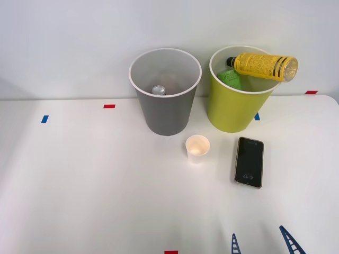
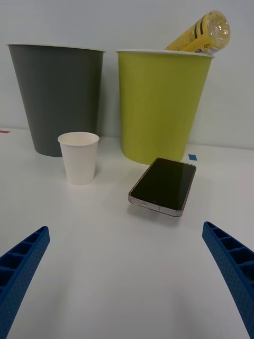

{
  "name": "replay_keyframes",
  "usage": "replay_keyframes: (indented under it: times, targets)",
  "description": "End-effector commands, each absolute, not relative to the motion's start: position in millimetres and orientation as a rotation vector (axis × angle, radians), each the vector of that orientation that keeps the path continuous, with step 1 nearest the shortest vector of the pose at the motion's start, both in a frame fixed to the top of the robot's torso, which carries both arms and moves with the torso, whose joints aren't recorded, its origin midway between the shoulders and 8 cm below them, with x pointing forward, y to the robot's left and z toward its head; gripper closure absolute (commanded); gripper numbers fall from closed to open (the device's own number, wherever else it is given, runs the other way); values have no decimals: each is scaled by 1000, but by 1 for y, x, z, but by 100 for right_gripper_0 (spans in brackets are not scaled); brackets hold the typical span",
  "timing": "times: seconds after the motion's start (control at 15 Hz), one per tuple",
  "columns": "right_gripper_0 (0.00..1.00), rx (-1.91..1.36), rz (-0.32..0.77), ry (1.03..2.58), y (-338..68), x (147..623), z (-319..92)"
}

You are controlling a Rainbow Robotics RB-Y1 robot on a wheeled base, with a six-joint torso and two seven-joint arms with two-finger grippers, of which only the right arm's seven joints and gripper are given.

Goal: Put cans in the gray bin, plastic bottles in the light green bin

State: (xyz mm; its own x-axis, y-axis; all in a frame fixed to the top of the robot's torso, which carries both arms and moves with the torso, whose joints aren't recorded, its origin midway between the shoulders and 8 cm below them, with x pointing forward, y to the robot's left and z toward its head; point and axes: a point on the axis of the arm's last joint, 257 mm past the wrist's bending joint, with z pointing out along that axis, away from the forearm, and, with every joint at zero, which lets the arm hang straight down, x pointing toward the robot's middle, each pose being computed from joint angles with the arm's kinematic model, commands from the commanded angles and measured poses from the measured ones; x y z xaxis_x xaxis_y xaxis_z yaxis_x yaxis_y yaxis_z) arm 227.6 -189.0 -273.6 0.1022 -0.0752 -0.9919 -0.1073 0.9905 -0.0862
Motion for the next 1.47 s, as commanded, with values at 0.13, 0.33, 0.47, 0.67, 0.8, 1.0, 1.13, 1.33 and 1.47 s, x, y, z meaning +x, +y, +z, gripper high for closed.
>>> replay_keyframes:
  times: [0.13, 0.33, 0.47, 0.67, 0.8, 1.0, 1.13, 1.33, 1.47]
  targets:
    - [0, -149, 24, 1470, -189, 228, -274]
    - [0, -149, 24, 1470, -189, 228, -274]
    - [0, -149, 24, 1470, -189, 228, -274]
    - [0, -149, 24, 1470, -189, 228, -274]
    - [0, -149, 24, 1470, -189, 228, -274]
    - [0, -149, 24, 1470, -189, 228, -274]
    - [0, -149, 24, 1470, -189, 228, -274]
    - [0, -149, 24, 1470, -189, 228, -274]
    - [0, -149, 24, 1470, -189, 228, -274]
